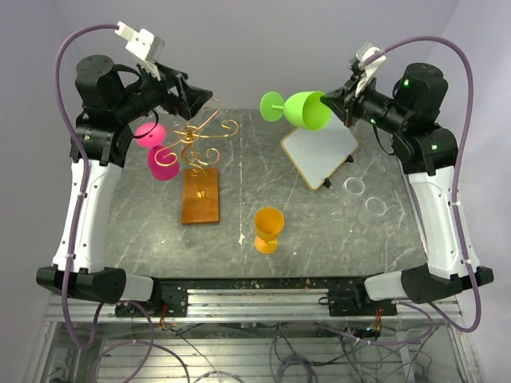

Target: Place the wine glass upside down on the wine glass rack

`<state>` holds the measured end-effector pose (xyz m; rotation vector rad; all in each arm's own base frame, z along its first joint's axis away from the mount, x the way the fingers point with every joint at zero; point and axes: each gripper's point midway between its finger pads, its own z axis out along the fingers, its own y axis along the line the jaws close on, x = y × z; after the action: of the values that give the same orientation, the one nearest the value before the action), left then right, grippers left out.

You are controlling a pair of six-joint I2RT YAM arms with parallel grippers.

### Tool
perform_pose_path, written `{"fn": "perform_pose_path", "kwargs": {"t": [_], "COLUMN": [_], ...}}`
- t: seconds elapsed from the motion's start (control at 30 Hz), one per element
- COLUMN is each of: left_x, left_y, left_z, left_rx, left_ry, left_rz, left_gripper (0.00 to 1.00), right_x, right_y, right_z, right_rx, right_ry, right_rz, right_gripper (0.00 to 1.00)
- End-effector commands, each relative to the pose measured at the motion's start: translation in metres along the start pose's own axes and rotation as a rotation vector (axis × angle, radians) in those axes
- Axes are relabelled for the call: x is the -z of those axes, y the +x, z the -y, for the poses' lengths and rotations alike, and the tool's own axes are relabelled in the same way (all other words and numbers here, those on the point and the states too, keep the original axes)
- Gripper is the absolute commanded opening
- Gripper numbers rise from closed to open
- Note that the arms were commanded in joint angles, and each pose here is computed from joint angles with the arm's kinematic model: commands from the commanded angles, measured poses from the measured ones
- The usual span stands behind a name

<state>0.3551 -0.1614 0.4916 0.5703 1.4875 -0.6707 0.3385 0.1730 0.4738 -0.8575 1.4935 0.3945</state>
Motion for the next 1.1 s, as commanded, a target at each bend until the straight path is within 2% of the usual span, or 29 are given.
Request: {"fn": "perform_pose_path", "kwargs": {"t": [0.0,0.1,0.27,0.53,0.9,1.07], "left_x": [-0.014,-0.028,-0.045,-0.071,-0.088,-0.091], "left_y": [-0.016,-0.013,-0.006,0.021,0.039,0.043], "left_z": [0.020,0.024,0.038,0.052,0.053,0.054], "left_rx": [0.076,0.173,0.373,0.445,0.466,0.460], "left_ry": [0.123,0.153,0.232,0.219,0.189,0.188], "left_rz": [0.075,0.086,0.085,0.015,-0.022,-0.031], "left_gripper": [0.99,0.95,0.95,0.91,0.60,0.35], "right_x": [-0.004,-0.008,-0.016,-0.028,-0.027,-0.027], "right_y": [-0.043,-0.056,-0.070,-0.076,-0.073,-0.071], "right_z": [-0.003,-0.005,-0.006,-0.012,-0.016,-0.018], "right_rx": [-0.046,-0.079,-0.122,-0.132,-0.126,-0.130], "right_ry": [-0.038,-0.067,-0.095,-0.134,-0.135,-0.146], "right_rz": [0.152,0.192,0.233,0.246,0.240,0.237], "right_gripper": [0.00,0.00,0.00,0.00,0.00,0.00]}}
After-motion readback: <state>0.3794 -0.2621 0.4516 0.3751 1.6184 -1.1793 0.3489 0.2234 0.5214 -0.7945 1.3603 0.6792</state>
